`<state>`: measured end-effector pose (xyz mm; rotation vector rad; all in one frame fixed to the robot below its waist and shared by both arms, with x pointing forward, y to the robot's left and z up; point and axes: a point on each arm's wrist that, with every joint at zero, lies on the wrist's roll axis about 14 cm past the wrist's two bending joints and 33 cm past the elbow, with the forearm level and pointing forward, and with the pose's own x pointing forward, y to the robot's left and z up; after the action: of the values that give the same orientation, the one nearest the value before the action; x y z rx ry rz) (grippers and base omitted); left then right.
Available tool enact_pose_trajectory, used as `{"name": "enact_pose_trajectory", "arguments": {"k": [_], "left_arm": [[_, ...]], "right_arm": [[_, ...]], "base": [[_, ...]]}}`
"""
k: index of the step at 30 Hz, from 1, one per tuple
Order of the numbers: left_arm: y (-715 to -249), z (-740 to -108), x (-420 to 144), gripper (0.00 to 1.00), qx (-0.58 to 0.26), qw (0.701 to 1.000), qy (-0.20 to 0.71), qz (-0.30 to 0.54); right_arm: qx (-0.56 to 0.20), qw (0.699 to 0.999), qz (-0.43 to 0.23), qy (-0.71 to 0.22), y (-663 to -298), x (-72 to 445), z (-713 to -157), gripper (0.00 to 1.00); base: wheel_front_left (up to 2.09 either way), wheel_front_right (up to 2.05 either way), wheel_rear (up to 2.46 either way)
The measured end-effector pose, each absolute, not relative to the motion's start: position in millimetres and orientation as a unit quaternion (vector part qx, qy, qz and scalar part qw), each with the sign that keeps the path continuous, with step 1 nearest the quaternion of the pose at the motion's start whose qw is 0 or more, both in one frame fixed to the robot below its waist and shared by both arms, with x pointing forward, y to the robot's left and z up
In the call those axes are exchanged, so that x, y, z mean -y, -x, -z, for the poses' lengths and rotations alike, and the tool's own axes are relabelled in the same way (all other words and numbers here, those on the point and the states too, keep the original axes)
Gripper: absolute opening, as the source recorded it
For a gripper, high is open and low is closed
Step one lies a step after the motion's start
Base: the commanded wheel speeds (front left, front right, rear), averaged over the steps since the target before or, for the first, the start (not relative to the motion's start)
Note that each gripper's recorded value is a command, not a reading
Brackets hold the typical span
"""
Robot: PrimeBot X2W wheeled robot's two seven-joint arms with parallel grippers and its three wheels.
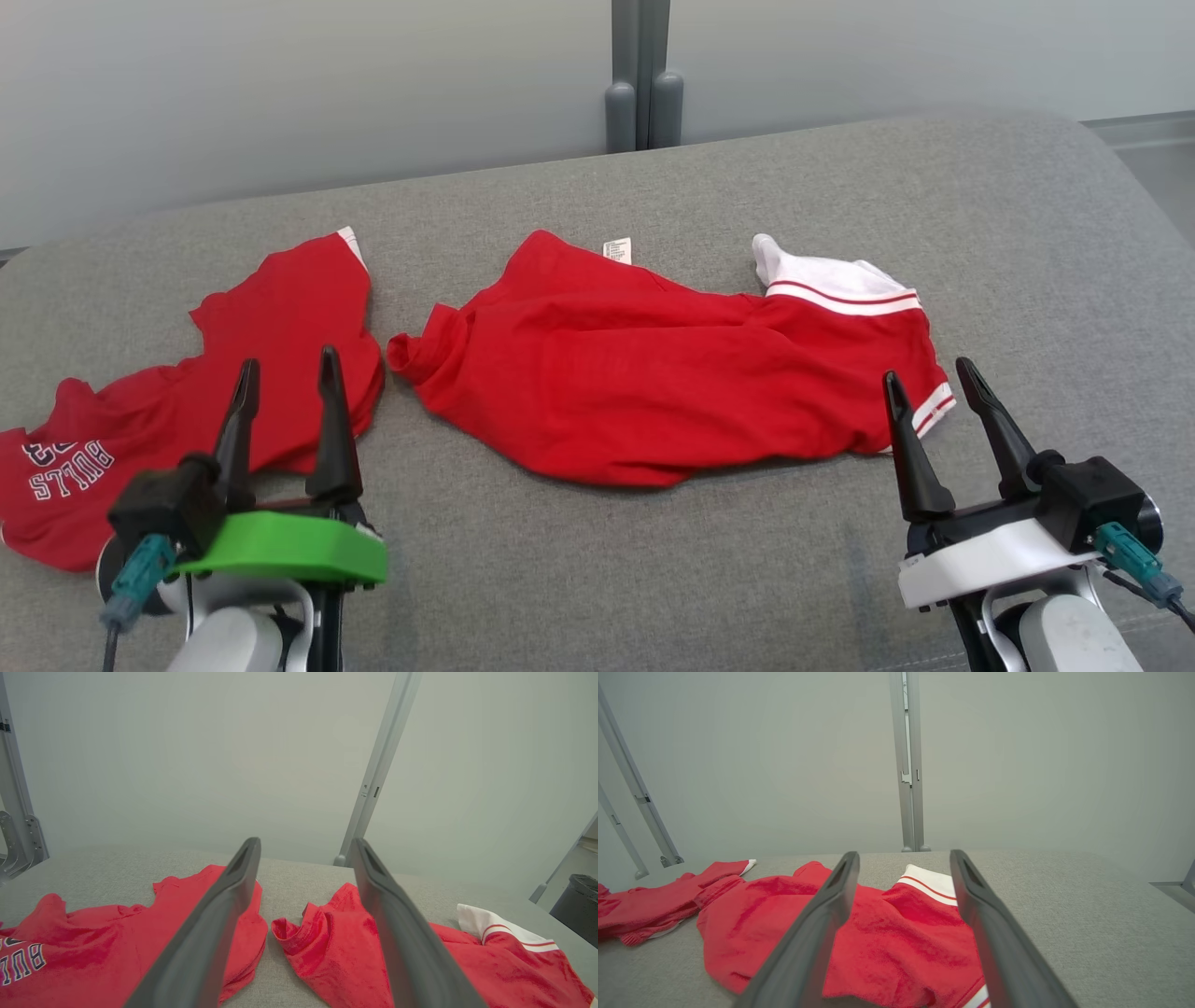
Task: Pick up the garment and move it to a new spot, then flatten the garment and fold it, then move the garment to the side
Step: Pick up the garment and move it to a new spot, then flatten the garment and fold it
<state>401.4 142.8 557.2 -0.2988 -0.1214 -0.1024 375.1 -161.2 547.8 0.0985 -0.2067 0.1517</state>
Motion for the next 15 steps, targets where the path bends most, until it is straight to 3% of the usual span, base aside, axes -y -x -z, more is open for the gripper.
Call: {"name": "enact_pose_trajectory", "arguments": {"k": [15], "left_arm": [[-376,-536,-152,1.00,0.057,0.990,0.128,0.029]], "right_arm": [[0.107,0.991,-0.059,-0.053,-372,171,-549,1.00]], "base": [[0.00,0.00,0.00]]}}
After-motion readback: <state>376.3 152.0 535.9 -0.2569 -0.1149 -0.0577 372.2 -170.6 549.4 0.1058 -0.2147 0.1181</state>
